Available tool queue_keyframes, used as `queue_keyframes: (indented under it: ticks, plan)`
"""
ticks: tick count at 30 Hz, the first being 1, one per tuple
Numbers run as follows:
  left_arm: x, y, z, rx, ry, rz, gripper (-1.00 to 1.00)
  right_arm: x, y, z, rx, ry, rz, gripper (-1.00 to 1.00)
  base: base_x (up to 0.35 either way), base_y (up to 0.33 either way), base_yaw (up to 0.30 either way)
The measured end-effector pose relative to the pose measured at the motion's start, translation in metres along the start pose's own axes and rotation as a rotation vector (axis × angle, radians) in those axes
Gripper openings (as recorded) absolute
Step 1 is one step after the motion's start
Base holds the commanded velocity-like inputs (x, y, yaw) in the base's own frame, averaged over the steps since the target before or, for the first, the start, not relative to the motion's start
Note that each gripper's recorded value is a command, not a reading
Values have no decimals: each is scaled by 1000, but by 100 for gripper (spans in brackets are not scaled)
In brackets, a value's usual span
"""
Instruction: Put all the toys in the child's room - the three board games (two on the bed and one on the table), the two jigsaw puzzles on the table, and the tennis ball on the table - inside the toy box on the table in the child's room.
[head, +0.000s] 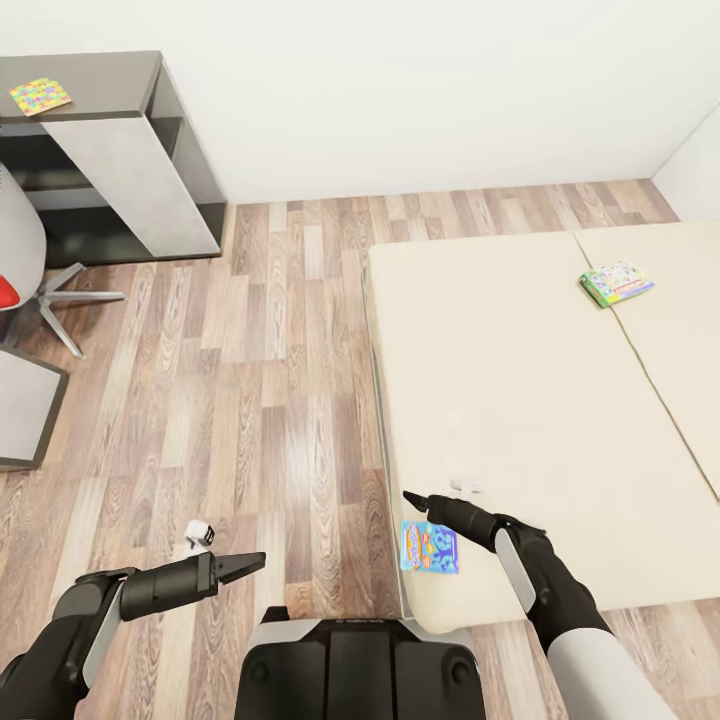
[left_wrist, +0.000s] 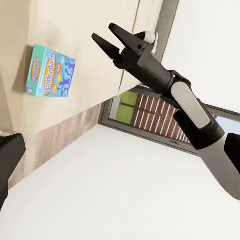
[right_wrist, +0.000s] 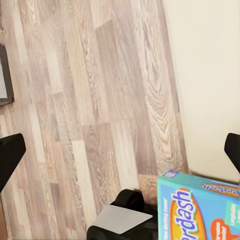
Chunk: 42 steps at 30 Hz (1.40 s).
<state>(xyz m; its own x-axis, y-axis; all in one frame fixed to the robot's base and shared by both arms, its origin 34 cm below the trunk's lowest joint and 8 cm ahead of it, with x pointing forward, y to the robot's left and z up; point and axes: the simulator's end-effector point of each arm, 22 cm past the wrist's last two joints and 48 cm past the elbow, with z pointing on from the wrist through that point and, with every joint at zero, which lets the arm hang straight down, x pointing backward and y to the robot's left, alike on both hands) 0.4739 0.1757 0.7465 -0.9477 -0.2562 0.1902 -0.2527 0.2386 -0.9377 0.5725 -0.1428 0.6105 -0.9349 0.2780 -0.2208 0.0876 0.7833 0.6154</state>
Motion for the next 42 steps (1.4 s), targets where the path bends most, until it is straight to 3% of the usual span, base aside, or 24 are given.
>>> queue_keyframes:
  ticks: [42]
  plan:
    - [-6,-16,-2,10,-9,36,100,-19,13,-8,-12,-35,-25,100,0,0,0]
